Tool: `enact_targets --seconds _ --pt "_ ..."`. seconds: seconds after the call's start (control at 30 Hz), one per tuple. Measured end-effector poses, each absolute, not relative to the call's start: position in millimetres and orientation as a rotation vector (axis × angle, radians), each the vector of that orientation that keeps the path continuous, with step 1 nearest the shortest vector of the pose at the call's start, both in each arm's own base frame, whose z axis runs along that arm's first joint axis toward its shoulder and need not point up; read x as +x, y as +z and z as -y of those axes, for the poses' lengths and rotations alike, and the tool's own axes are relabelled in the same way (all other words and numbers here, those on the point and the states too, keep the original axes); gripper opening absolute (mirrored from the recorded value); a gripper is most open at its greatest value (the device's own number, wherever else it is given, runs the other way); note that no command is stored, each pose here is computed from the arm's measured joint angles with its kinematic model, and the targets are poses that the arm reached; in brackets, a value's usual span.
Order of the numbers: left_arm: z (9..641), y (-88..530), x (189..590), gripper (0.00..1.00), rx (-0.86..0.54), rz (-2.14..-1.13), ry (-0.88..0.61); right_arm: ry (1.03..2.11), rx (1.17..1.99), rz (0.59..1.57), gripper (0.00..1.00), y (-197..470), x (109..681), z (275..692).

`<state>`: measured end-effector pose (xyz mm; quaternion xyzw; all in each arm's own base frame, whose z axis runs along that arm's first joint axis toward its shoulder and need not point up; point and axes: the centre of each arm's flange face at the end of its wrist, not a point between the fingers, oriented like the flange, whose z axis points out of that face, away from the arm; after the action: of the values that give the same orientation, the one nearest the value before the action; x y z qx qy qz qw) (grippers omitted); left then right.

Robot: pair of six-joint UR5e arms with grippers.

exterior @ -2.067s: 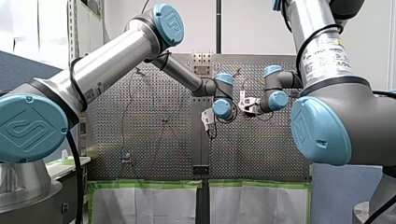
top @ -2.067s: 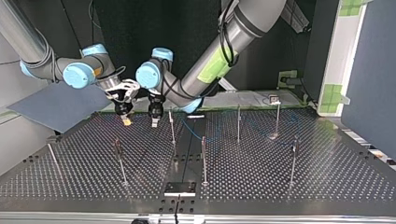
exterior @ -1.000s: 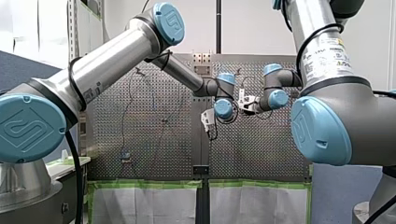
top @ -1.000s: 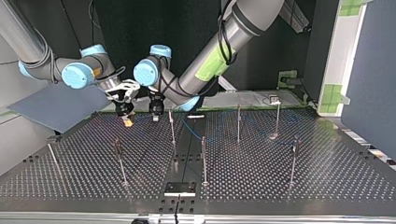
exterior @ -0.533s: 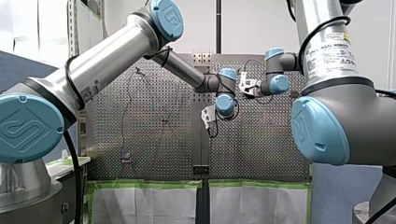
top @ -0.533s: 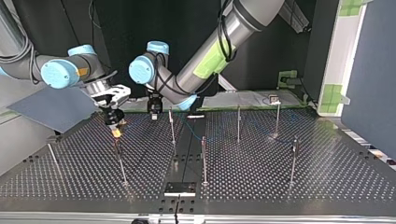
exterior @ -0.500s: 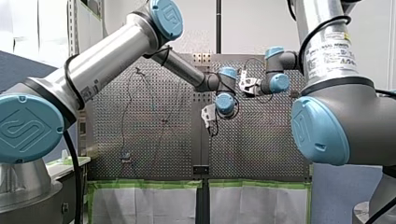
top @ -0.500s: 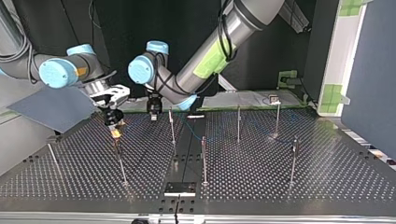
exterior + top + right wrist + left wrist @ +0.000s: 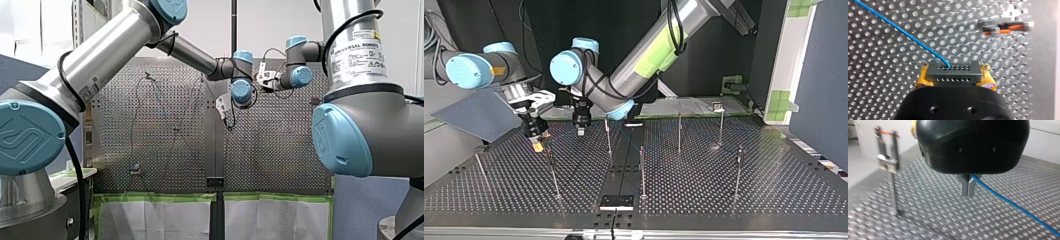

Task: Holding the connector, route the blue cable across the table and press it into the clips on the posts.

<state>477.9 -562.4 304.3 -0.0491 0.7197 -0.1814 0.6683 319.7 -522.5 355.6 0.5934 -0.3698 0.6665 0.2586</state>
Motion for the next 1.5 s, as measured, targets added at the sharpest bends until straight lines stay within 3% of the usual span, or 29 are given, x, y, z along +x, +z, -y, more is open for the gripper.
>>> enact_targets --seconds 0.77,1.5 --pt "564 364 492 0.00 -0.116 -1.498 -0.443 1.859 1.507 0.963 0.00 423 305 510" --pt "557 355 544 0.00 -0.062 -1.443 -0.527 1.832 1.500 1.003 0.00 411 294 525"
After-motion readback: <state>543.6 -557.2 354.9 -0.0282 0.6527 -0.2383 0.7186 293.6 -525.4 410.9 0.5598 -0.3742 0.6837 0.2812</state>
